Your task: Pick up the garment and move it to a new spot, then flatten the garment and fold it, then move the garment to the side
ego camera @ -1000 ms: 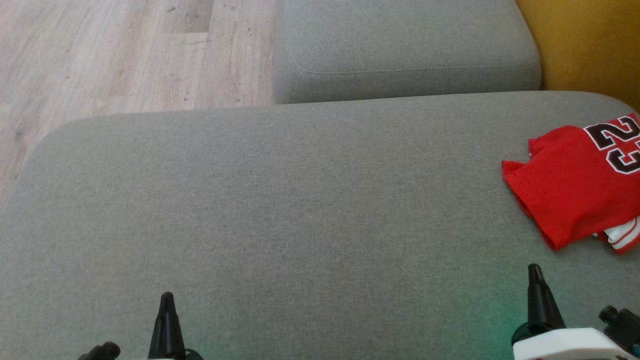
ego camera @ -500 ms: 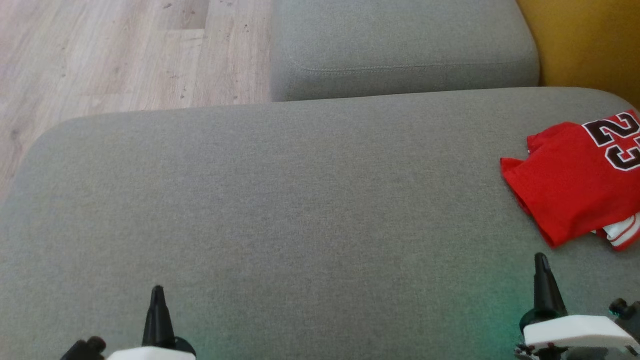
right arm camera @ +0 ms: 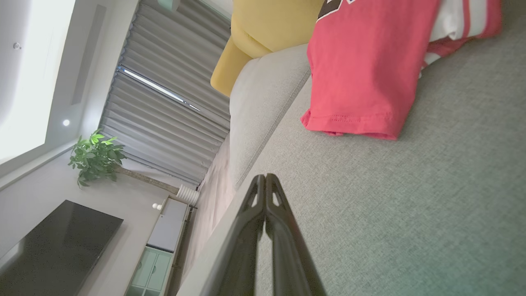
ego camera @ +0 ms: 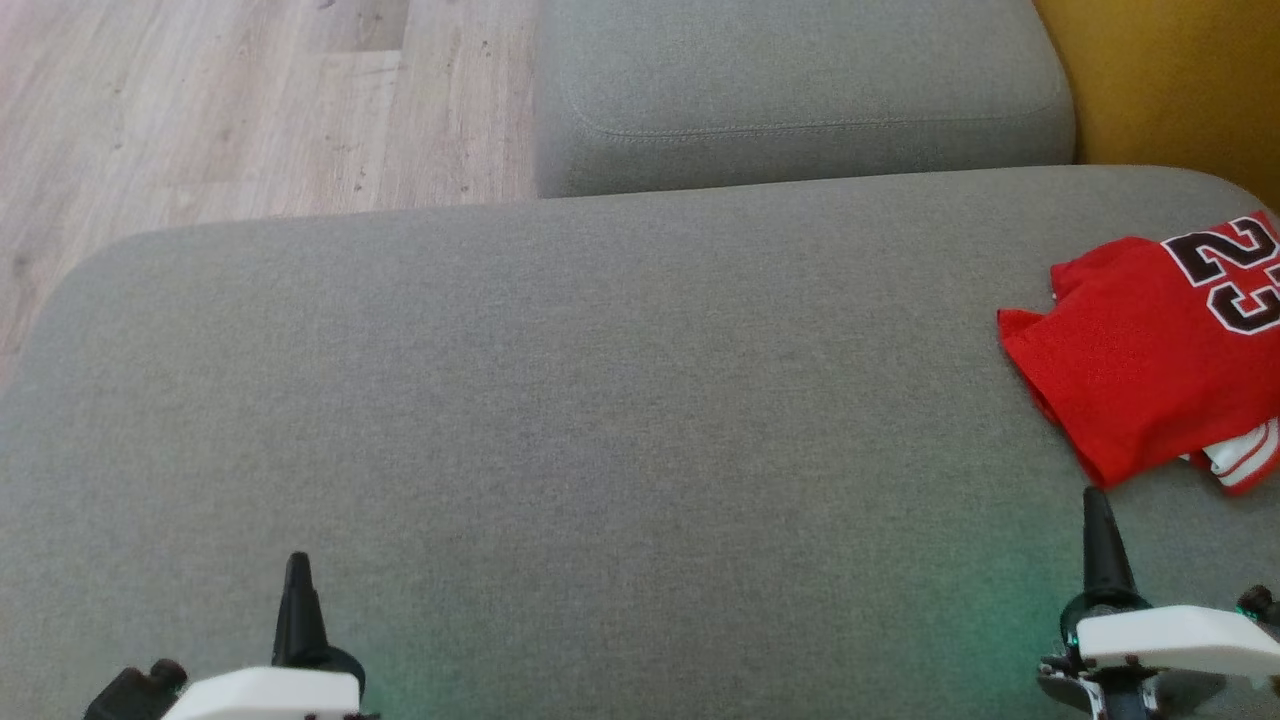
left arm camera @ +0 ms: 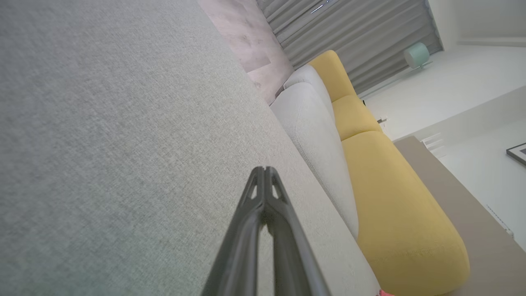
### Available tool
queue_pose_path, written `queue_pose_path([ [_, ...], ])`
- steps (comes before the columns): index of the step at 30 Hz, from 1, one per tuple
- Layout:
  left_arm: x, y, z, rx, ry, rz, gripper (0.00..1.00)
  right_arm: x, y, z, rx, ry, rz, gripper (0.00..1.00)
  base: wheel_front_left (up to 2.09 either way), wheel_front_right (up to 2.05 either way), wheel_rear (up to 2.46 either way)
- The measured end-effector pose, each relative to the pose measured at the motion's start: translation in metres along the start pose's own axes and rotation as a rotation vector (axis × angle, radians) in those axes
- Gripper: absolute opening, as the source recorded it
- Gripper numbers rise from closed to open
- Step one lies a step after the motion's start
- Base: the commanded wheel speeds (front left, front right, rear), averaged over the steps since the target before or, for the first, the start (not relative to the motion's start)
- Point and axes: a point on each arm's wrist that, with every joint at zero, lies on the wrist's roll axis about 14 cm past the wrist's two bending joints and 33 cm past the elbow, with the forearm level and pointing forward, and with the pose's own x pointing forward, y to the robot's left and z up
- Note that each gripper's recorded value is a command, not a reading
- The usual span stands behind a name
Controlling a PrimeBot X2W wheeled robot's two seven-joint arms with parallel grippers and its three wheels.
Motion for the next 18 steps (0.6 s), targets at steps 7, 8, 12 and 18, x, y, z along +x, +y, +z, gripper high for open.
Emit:
queue_pose_path([
  [7, 0.003, 0.003, 0.004, -0.079, -0.003, 0.008, 0.00, 0.000, -0.004, 0.001, 0.084, 0.006, -0.016, 0.00, 0.00, 0.00, 0.00],
  [8, 0.004, 0.003, 0.004, -0.091, -0.002, 0.008, 0.00, 0.001, -0.004, 0.001, 0.097, 0.005, -0.015, 0.00, 0.00, 0.00, 0.00],
  [12, 0.007, 0.001, 0.005, -0.123, 0.003, 0.004, 0.00, 0.005, 0.000, 0.005, 0.131, -0.001, -0.005, 0.00, 0.00, 0.00, 0.00],
  [18, 0.014, -0.004, 0.012, -0.202, -0.006, -0.019, 0.00, 0.009, 0.001, 0.008, 0.217, -0.006, -0.002, 0.00, 0.00, 0.00, 0.00],
])
